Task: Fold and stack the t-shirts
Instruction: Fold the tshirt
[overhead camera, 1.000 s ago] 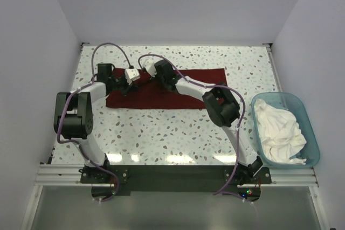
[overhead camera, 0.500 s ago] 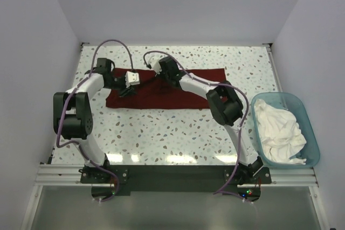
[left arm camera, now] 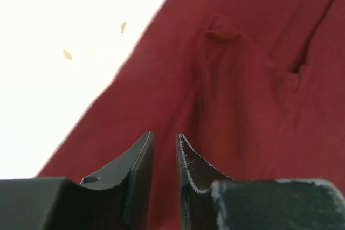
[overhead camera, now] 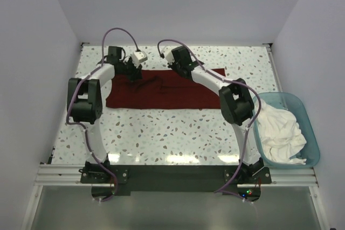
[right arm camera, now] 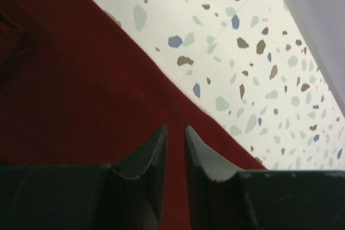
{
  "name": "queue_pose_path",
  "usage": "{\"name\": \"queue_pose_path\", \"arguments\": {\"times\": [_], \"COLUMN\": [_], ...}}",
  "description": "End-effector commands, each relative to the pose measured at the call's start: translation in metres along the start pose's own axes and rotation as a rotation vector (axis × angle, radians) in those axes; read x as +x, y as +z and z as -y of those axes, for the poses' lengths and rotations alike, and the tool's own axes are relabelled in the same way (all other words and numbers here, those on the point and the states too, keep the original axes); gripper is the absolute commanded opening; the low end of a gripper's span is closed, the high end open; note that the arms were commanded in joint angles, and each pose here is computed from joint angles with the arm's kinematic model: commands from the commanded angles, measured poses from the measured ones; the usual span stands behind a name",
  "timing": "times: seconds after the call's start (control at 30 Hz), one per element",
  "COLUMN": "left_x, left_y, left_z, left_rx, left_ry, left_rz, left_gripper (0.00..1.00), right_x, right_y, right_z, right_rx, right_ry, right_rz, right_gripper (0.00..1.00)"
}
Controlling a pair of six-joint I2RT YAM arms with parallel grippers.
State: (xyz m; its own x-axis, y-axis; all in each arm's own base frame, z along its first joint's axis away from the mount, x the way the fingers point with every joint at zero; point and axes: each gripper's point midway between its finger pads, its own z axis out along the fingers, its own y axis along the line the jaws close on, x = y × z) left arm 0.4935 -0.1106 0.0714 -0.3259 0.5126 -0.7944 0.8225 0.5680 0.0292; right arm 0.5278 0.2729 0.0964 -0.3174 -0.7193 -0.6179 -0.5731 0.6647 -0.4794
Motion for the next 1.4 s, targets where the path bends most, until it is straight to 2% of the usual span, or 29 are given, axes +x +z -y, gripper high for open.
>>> {"name": "queue_pose_path", "arguments": {"times": [0.0, 0.3, 0.47, 0.57, 0.67, 0.77, 0.97, 1.2, 1.37], "left_x": [-0.005, 0.052, 0.022, -0.021, -0.026, 0.001, 0.062, 0.107, 0.130], "left_y": [0.016, 0.036, 0.015, -0.019, -0.038, -0.044, -0.048, -0.045, -0.015], "left_z": [0.018, 0.044, 0.034, 0.031, 0.040, 0.050, 0.070, 0.075, 0.043], "left_rx": [-0.003, 0.023, -0.036, -0.113, -0.151, -0.191, -0.166, -0.209, -0.230], "left_ry": [-0.006, -0.005, -0.033, -0.047, -0.121, -0.268, -0.514, -0.595, -0.570], "left_rz": [-0.038, -0.256, -0.237, -0.156, -0.139, -0.237, -0.405, -0.544, -0.607], "left_gripper": [0.27, 0.28, 0.32, 0.35, 0.39, 0.42, 0.34, 0.33, 0.33], "right_x": [0.004, 0.060, 0.095, 0.116, 0.131, 0.144, 0.171, 0.201, 0.212], "right_y": [-0.026, -0.023, -0.013, -0.008, -0.008, -0.007, -0.004, -0.034, -0.086], "right_z": [0.029, 0.064, 0.074, 0.068, 0.059, 0.054, 0.043, 0.018, -0.016], "right_rx": [0.020, 0.014, -0.056, -0.129, -0.201, -0.234, -0.272, -0.395, -0.521], "right_ry": [0.050, 0.063, 0.014, -0.022, -0.052, -0.088, -0.146, -0.182, -0.163], "right_rz": [-0.032, -0.183, -0.297, -0.373, -0.435, -0.466, -0.544, -0.624, -0.653], "right_gripper": [0.22, 0.21, 0.24, 0.25, 0.25, 0.25, 0.24, 0.24, 0.24]}}
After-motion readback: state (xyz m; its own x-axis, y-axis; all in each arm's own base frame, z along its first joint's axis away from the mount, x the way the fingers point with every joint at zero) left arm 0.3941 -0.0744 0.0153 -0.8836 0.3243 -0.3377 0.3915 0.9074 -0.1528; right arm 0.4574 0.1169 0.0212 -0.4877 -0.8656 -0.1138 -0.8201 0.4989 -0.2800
